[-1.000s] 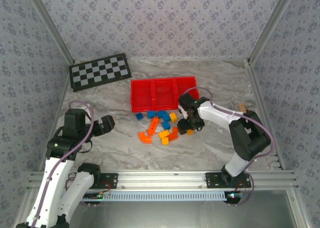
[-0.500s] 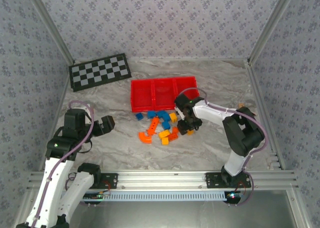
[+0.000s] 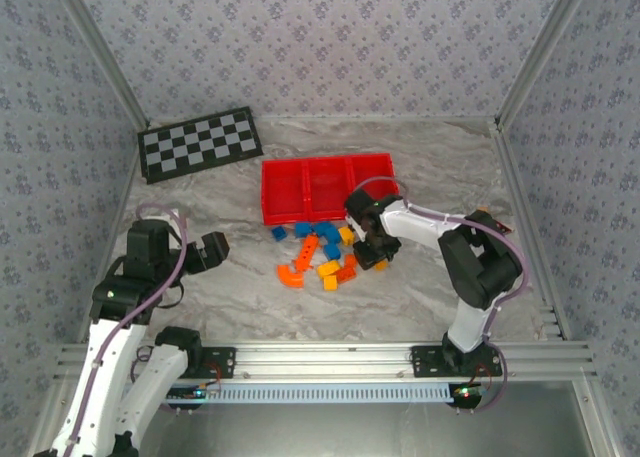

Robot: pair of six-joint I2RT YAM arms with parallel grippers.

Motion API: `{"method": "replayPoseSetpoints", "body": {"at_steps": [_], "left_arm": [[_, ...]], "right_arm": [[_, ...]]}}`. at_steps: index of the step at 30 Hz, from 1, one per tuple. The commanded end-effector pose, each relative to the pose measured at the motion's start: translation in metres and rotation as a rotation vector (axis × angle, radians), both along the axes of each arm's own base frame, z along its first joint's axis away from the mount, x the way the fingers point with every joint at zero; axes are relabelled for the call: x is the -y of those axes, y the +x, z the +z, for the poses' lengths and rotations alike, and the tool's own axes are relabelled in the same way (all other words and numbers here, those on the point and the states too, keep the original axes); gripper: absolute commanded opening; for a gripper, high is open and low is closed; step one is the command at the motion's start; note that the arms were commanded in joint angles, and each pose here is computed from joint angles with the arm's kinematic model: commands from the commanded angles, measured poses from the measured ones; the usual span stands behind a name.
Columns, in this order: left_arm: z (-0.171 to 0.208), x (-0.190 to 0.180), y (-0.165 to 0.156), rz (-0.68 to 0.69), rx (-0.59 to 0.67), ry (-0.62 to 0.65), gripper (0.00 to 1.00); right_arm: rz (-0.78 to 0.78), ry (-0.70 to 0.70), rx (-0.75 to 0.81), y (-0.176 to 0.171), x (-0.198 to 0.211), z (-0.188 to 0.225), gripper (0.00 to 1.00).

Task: Sort the legos into containers by color
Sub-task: Pick up the lego from the center of the table.

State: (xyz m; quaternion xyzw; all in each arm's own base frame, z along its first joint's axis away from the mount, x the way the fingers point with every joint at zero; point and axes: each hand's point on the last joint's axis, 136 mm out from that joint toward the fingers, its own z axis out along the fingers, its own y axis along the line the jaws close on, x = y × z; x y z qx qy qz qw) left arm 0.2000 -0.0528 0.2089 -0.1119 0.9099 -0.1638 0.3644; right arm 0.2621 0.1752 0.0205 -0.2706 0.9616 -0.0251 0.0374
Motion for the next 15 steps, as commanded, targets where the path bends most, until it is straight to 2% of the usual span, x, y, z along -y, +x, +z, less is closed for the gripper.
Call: {"method": "replayPoseSetpoints", "body": {"at_steps": [1,3,6,10,15], "left_arm": [[0.002,-0.001,-0.001,-0.007,0.021,0.014,1.00],[0.003,-0.001,-0.002,-0.007,0.026,0.012,1.00],[0.007,0.001,-0.003,-0.013,0.053,-0.002,1.00],[0.015,0.001,-0.007,-0.015,0.106,-0.018,1.00],[0.021,0.002,-0.010,-0.024,0.144,-0.033,1.00]], "right_arm": [[0.016,-0.023,0.008,0.002,-0.002,0.001,0.43],[0.015,-0.025,0.016,0.002,-0.002,0.003,0.40],[0.016,-0.009,0.027,0.002,-0.004,0.009,0.30],[-0.011,0.033,0.078,0.006,-0.007,0.026,0.26],[-0.073,0.115,0.193,0.036,-0.011,0.066,0.25]]}}
